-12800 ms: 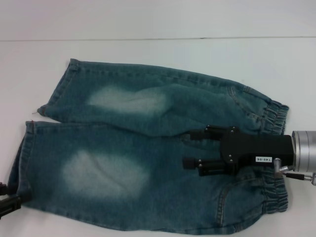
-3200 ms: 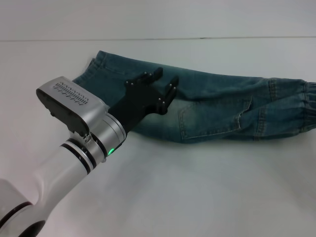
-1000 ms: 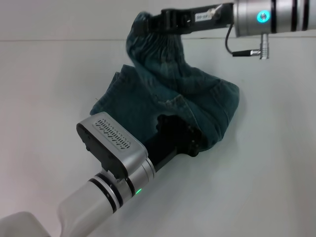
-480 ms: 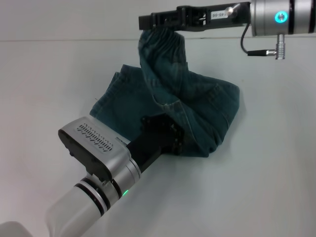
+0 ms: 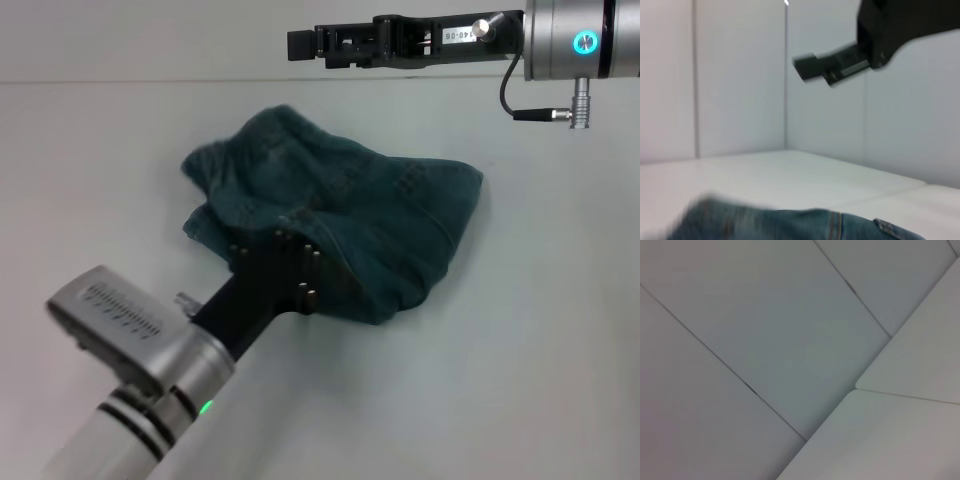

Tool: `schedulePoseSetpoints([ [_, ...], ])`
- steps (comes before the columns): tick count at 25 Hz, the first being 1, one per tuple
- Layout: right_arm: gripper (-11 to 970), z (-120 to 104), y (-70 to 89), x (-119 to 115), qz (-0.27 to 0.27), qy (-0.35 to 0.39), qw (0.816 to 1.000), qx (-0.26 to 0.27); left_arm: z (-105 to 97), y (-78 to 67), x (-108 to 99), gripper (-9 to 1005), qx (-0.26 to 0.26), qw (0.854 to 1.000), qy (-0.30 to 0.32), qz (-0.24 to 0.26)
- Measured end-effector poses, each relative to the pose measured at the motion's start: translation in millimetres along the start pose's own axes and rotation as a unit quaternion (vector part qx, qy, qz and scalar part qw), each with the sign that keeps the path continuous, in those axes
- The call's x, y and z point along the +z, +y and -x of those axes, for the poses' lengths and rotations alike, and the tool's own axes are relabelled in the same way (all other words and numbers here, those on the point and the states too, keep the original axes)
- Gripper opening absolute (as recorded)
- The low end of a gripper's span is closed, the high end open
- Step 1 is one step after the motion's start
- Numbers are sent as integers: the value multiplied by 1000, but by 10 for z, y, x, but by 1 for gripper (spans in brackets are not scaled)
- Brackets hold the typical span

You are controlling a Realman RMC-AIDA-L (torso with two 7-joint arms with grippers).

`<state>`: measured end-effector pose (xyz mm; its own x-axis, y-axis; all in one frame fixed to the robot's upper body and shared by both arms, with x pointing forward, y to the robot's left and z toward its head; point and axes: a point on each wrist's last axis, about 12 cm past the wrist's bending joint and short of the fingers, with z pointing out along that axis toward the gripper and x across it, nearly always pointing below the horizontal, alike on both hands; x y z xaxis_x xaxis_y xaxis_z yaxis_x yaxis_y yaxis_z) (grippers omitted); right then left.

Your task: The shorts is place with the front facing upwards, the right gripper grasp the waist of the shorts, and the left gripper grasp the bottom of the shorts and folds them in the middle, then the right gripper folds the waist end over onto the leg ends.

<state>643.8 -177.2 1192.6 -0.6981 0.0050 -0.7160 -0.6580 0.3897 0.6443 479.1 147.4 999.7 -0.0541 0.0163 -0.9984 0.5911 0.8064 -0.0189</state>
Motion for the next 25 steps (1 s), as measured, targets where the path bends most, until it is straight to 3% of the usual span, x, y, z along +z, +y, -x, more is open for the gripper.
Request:
schedulePoseSetpoints([
  [5, 954, 1, 12, -13, 9, -12, 1000, -6, -35, 125, -210, 73, -3, 999, -22, 31],
  [12, 950, -95, -49, -196, 17, -35, 999, 5, -89, 198, -434, 78, -20, 998, -34, 51],
  [16, 951, -252, -24, -480, 44, -80, 994, -66, -39, 336, -605, 80, -28, 995, -72, 63],
  [20, 952, -646, -31, -866, 22, -123, 981, -151, 50, 617, -777, 83, -81, 992, -90, 19],
  [25, 954, -1364, -104, -1204, -37, -120, 974, -189, 135, 842, -803, 302, -98, 992, -35, -68],
])
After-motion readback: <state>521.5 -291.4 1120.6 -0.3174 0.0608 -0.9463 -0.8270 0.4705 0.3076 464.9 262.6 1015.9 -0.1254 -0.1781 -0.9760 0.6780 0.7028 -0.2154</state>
